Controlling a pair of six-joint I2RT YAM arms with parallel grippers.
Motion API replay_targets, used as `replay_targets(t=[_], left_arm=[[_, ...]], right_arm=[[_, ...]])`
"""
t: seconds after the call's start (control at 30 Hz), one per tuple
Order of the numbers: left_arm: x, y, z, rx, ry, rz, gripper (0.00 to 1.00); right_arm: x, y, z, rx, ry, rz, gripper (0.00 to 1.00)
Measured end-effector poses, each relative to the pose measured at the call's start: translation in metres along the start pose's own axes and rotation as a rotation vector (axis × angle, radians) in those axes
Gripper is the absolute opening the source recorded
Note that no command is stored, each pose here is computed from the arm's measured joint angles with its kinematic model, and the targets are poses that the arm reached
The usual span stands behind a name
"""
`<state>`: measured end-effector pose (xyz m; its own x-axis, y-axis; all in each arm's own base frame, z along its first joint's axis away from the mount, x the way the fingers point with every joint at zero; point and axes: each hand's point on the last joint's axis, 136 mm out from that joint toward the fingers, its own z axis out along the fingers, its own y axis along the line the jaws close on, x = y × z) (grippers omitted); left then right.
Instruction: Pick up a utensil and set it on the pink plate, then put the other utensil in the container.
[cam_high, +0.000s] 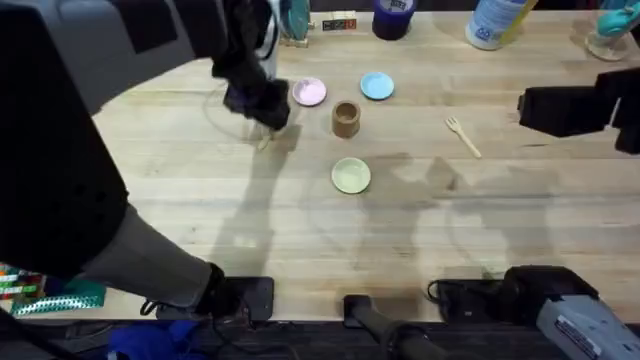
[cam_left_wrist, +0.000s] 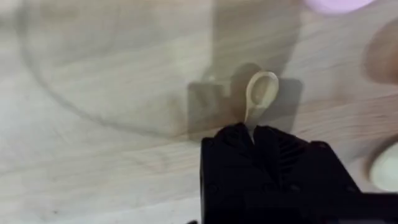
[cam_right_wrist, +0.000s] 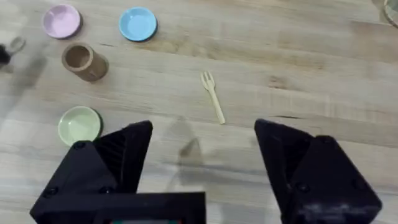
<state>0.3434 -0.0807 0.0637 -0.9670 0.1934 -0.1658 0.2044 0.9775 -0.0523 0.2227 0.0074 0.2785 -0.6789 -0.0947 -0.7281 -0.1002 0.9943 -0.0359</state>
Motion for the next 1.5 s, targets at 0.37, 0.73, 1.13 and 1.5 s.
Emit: replay_targets(t=[0.37,0.73,1.13,1.5], left_arm=[[-0.065,-0.047,-0.053,0.031,-0.205,0.113,0.038],[-0.12,-0.052,-0.039,0.032,-0.227,0.113,0.039],[-0.139,-0.052,0.018,0.026,-0.138,0.11,0.038],[-0.136,-0.052,0.029,0.025,-0.113,0.109,0.056]], right_arm=[[0.0,0.0,0.0,0.0,0.0,0.0,0.998],[0.0,0.0,0.0,0.0,0.0,0.0,0.998],[0.0,0.0,0.0,0.0,0.0,0.0,0.998],[0.0,0.0,0.0,0.0,0.0,0.0,0.998]])
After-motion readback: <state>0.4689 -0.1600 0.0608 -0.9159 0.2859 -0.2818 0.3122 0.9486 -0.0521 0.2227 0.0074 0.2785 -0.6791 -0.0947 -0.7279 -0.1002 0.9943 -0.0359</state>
